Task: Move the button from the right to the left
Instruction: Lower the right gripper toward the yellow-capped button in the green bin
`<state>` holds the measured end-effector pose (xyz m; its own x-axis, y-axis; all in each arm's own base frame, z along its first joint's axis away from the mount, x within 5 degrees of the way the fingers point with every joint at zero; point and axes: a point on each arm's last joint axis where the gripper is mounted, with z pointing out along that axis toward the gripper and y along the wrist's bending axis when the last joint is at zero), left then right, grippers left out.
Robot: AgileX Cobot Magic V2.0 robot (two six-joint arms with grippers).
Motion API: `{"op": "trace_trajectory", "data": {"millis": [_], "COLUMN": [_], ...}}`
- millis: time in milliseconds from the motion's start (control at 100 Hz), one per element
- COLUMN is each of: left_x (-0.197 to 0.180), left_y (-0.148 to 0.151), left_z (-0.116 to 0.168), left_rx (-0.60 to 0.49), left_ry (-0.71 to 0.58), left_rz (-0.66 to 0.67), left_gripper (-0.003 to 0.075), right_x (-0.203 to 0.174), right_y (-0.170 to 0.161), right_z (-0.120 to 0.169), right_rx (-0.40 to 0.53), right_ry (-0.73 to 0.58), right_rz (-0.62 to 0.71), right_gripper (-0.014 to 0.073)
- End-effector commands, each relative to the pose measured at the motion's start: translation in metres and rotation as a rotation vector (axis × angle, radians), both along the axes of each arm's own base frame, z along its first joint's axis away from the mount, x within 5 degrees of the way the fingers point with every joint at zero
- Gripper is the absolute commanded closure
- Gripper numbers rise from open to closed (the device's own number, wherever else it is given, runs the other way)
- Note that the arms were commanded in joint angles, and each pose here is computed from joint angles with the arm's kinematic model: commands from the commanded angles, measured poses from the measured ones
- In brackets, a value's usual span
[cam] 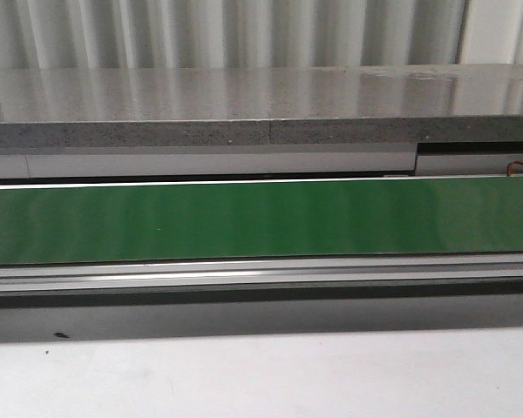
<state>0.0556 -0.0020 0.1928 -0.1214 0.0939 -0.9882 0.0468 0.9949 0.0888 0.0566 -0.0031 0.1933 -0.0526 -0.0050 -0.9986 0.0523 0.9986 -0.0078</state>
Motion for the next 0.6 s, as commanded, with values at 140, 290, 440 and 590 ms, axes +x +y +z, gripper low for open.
{"op": "trace_trajectory", "data": {"millis": [140,290,440,590], "left_x": [0.000,0.000,0.000,0.000], "left_y": [0.000,0.000,0.000,0.000], "left_z": [-0.004,-0.004,-0.004,-0.004], "left_rx": [-0.023,-0.023,-0.023,-0.023], "left_ry": [-0.071,-0.071,-0.071,-0.071], "left_rz": [0.000,0.000,0.000,0.000], "left_gripper": [0.0741,0.0741,0.0741,0.0741], "right_x": [-0.007,-0.006,0.001,0.014], "right_y": [0.000,-0.001,-0.003,-0.005], "right_z": [0.046,0.068,0.087,0.096], "right_rx": [-0.038,-0.063,-0.076,-0.064], "right_ry": [-0.125,-0.048,0.104,0.271], "right_rz": [-0.008,-0.018,-0.030,-0.034], "right_gripper": [0.0663,0.0663,0.0663,0.0663]}}
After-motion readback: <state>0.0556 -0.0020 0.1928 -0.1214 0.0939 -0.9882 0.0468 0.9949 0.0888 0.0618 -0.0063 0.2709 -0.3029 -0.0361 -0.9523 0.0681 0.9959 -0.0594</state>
